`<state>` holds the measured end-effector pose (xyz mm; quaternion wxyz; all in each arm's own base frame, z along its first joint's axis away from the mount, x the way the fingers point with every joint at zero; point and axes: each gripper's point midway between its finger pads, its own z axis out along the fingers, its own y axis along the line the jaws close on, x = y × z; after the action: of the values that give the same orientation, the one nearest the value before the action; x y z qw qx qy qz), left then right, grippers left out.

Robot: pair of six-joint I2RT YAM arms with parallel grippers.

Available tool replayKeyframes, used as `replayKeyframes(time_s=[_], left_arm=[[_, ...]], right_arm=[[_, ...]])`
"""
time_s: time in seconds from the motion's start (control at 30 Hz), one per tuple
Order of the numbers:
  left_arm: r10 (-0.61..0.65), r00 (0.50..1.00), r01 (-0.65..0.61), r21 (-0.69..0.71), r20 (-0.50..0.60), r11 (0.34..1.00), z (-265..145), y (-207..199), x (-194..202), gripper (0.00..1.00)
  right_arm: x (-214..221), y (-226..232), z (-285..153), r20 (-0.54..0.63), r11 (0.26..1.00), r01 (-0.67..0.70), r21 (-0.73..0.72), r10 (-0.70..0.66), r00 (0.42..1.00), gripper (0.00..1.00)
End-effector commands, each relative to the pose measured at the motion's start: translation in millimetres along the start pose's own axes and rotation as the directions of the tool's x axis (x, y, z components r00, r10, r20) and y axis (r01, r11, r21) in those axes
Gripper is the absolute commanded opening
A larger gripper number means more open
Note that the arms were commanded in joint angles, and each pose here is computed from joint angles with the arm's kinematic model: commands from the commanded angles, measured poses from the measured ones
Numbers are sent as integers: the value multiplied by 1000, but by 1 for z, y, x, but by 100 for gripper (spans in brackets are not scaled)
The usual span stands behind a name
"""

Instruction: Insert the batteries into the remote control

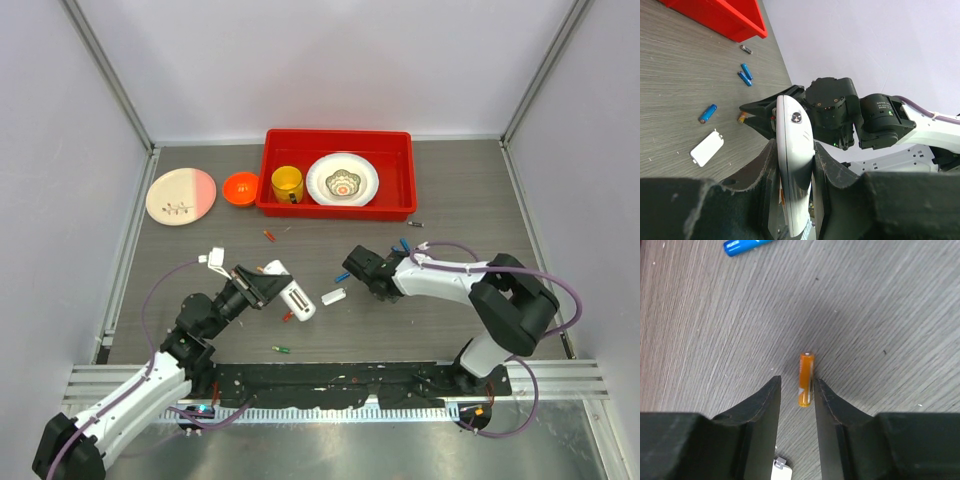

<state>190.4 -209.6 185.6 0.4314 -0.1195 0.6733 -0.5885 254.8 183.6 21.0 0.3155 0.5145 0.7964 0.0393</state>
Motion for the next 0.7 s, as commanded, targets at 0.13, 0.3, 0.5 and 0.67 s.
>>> replayKeyframes(time_s=[0.13,0.3,0.5,0.67], left_arm=[[27,999,-26,25,-32,999,-2,5,10,0],[31,999,-29,33,-42,999,-2,4,11,0],[35,997,-34,17,-62,999,-1,9,16,0],[34,996,-33,15,-84,999,1,10,19,0]], right_arm=[[-23,44,-36,103,898,360,-253,-345,933,54],[-15,52,-64,236,488,737,-468,-735,636,61],[-8,17,-41,173,259,889,-376,-923,342,84],[2,30,-38,206,189,895,-404,-935,290,85]])
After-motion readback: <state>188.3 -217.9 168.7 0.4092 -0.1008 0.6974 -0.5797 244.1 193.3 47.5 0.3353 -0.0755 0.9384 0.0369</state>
